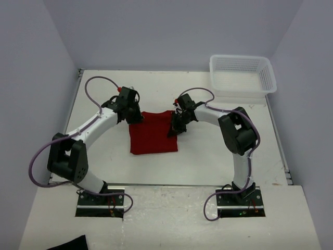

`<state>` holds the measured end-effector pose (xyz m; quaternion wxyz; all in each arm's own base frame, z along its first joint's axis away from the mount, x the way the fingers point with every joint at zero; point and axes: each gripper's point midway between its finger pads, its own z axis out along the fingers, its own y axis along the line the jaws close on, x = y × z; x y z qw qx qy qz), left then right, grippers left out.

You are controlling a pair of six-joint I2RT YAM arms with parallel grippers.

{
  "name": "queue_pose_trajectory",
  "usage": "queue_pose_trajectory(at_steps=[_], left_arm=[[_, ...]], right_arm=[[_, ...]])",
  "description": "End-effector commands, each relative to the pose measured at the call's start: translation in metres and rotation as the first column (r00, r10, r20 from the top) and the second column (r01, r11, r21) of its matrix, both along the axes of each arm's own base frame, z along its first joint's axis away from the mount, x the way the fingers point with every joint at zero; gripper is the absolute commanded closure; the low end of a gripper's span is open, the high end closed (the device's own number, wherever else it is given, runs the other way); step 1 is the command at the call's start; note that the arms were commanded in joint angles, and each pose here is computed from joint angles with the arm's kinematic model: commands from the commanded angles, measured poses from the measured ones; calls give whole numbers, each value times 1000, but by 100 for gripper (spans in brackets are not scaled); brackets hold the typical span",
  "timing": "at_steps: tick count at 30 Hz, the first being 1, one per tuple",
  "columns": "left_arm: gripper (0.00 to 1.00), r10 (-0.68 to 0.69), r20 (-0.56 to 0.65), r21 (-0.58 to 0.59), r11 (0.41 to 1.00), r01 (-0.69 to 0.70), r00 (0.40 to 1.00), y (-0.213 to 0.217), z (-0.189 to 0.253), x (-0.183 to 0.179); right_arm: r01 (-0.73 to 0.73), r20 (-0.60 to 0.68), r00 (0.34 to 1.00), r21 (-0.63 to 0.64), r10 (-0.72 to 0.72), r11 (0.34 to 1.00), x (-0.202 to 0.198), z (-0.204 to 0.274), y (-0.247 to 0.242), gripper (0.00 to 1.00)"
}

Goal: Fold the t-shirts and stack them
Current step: Smooth out wrinkles on the folded tshirt

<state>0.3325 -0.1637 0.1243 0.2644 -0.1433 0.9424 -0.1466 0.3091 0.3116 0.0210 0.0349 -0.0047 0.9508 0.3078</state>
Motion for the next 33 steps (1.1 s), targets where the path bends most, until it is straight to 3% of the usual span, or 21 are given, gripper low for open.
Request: queue_pose_trajectory(at_steps=[1,14,21,26,33], left_arm=[[100,-90,55,-83,992,94,994,-17,-5,31],[100,27,-85,-60,998,-32,996,45,-90,80],[100,-6,-128,-115,993,-9,992,35,-119,81],[100,-20,-65,-130,991,11,998,33,-92,80],[100,6,126,-117,993,9,992,44,5,56]], right_arm=[[-20,14,1000,-38,21,999,-9,2,-7,100],[-29,7,1000,-32,29,999,-13,0,-4,100],[-31,-3,1000,-34,31,999,-17,-5,-1,100],[-74,69,995,-15,75,997,-10,12,3,100],[-97,201,976,39,87,995,-1,80,9,100]])
